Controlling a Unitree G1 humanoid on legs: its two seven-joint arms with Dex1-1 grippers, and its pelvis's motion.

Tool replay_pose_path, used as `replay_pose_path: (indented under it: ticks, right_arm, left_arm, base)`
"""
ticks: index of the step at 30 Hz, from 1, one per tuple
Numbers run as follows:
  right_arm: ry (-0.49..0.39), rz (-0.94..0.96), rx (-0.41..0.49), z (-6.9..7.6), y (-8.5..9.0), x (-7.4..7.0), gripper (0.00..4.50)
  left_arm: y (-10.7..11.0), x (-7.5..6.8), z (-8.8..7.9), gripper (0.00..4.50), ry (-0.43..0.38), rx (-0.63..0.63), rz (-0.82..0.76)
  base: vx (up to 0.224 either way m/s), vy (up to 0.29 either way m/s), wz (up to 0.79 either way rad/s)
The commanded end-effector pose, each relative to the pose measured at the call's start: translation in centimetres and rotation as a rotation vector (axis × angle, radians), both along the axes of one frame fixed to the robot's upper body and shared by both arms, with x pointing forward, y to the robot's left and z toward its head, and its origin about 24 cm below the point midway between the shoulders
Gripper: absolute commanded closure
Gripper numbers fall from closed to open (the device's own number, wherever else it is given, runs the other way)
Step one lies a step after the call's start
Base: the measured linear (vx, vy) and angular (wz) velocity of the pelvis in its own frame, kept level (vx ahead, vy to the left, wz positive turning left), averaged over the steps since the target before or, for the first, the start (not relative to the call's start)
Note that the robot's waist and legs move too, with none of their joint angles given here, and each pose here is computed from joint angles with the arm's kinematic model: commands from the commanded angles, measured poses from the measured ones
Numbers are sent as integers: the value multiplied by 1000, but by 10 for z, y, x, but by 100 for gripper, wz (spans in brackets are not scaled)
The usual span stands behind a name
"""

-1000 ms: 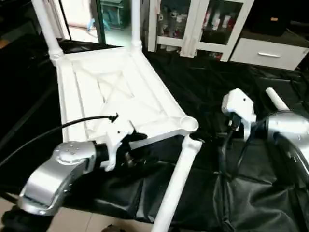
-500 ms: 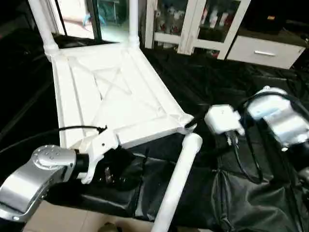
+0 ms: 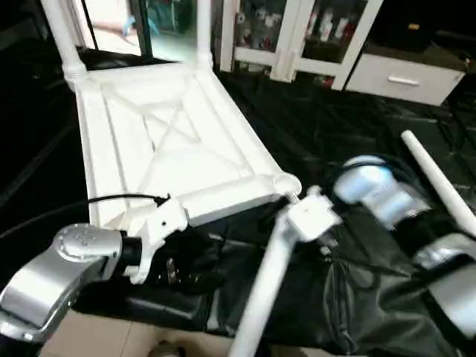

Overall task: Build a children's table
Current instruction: Pick table leg

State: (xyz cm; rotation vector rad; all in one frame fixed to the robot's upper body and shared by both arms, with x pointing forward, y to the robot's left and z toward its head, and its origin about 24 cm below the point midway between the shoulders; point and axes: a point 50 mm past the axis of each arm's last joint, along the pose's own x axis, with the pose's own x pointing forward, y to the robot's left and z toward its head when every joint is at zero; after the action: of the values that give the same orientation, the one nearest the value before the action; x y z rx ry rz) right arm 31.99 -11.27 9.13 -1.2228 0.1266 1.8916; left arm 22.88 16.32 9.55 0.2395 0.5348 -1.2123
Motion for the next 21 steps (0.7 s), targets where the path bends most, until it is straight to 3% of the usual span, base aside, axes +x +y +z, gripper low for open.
replay_pose_path:
  ticks: [1, 9, 16, 21]
  right_arm:
    - [-24, 39, -60, -6, 1, -1, 0]
    - [23, 84, -144, -20, 2, -5, 0]
    - [48, 82, -221, -21, -3, -2, 71]
    - [52, 78, -219, -19, -5, -1, 112]
  left_arm:
    - [-7, -1, 6, 16, -24, -10, -31]
    - [-8, -1, 6, 16, -23, -12, -35]
    - [-8, -2, 6, 4, -26, -11, -33]
    - [-8, 0, 7, 4, -32, -9, -31]
  base:
    - [0, 0, 0]
    - [0, 0, 0]
    - [0, 0, 0]
    - [0, 0, 0]
